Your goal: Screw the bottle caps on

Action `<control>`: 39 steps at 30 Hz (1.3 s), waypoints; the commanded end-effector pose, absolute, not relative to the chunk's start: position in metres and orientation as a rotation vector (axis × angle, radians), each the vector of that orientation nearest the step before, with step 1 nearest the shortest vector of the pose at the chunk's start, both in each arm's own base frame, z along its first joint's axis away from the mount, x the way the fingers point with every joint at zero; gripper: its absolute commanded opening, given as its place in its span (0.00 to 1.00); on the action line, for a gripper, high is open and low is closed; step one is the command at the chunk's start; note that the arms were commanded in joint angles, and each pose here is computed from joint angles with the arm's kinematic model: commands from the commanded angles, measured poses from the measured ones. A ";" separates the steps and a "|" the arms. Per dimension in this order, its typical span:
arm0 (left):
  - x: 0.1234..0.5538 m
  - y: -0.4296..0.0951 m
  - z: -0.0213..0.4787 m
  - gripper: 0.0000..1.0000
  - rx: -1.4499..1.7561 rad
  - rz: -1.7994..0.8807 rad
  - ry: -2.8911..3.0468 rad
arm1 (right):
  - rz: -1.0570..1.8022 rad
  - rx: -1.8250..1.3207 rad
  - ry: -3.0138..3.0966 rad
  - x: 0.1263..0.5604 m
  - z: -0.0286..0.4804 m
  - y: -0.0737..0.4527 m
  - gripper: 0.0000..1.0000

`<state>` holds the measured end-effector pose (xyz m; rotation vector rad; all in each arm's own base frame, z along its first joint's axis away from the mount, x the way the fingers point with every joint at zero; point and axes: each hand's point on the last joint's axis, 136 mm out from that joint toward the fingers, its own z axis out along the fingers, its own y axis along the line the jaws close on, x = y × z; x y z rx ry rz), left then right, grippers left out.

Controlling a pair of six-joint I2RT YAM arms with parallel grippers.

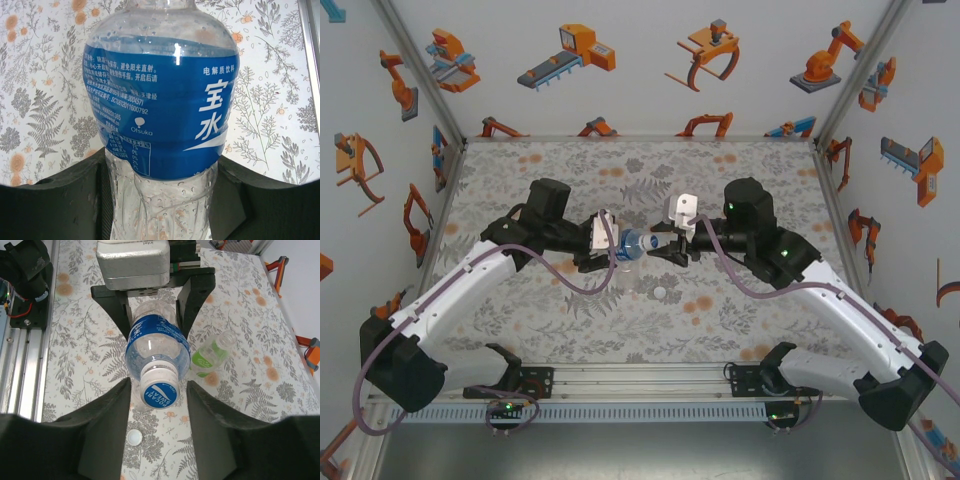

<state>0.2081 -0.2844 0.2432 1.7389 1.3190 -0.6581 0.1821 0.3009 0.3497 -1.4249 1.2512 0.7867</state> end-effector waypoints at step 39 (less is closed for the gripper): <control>0.199 -0.283 0.261 0.00 1.709 -0.669 1.272 | 1.158 0.003 2.129 0.252 0.340 0.260 0.43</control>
